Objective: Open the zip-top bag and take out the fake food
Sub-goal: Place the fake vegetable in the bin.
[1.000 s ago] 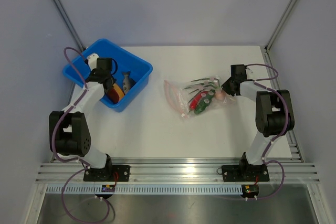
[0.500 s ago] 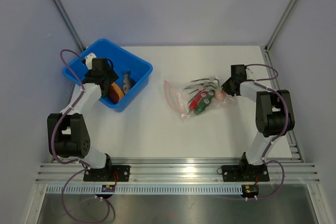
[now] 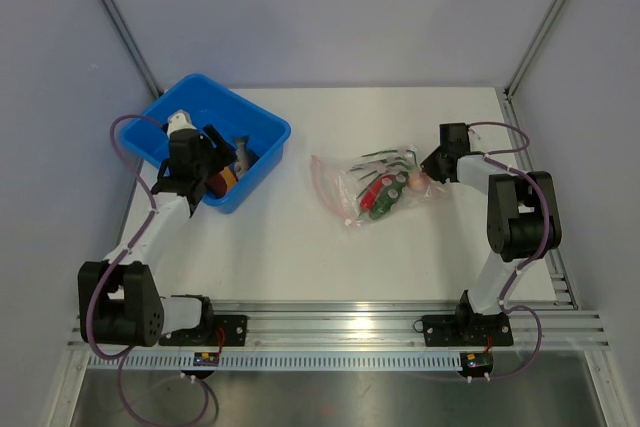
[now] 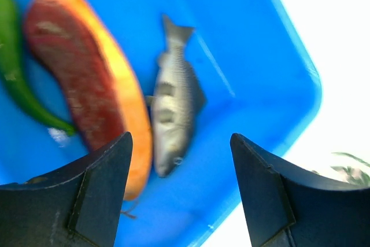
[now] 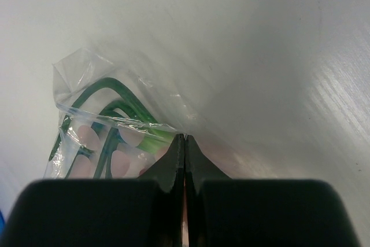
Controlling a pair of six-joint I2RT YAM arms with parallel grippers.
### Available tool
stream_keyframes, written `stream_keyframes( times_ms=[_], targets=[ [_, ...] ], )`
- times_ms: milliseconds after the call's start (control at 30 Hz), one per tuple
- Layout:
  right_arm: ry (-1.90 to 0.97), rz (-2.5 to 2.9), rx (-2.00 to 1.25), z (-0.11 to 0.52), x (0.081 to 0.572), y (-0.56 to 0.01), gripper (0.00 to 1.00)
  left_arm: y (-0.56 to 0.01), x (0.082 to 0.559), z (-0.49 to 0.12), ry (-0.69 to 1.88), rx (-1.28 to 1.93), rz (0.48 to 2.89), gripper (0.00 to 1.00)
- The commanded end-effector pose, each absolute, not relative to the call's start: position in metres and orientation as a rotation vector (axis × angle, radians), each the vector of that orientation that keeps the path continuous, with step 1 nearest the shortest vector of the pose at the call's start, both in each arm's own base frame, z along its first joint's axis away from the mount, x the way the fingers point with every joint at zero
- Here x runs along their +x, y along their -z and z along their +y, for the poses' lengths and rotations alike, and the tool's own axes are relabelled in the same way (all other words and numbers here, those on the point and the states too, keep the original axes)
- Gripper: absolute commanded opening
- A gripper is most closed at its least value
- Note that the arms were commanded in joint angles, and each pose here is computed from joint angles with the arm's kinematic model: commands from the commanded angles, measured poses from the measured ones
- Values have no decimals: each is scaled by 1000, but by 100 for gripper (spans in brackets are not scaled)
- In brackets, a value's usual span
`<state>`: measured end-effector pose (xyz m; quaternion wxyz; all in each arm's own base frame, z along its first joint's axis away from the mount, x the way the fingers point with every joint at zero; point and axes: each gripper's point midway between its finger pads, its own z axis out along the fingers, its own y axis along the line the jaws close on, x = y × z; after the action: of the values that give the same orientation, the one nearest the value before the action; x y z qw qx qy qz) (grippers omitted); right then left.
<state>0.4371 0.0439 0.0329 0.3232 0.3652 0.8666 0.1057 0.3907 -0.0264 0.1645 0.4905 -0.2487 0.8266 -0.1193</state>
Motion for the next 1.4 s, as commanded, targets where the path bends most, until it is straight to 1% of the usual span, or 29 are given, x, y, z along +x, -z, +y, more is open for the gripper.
stream_keyframes(
  times_ms=[0,233,367,467,567,600,733,933,1167,1367],
  targets=[
    [-346,2216,923,48,448,-61,0,-192,395,-57,412,-477,1923,72],
    [-367,2212,889,51,447,-68,0,-190,377,-94,507,-379,1912,69],
    [-416,2186,842,56,446,-71,0,-185,362,-127,523,-253,1936,68],
    [-430,2183,830,58,445,-72,0,-183,354,-149,579,-156,1905,66],
    [-429,2186,835,58,445,-71,0,-182,346,-171,663,-25,1878,61],
    [-478,2168,811,64,449,-76,0,-180,347,-176,671,-2,1892,61],
    [-484,2174,807,65,450,-76,0,-166,338,-196,677,96,1937,60],
    [-481,2174,817,64,449,-76,0,-151,335,-215,688,134,1969,58],
    [-475,2167,875,62,450,-72,0,-130,319,-245,910,94,2019,55],
    [-476,2165,909,62,449,-69,0,-111,313,-261,918,80,2098,51]
  ],
)
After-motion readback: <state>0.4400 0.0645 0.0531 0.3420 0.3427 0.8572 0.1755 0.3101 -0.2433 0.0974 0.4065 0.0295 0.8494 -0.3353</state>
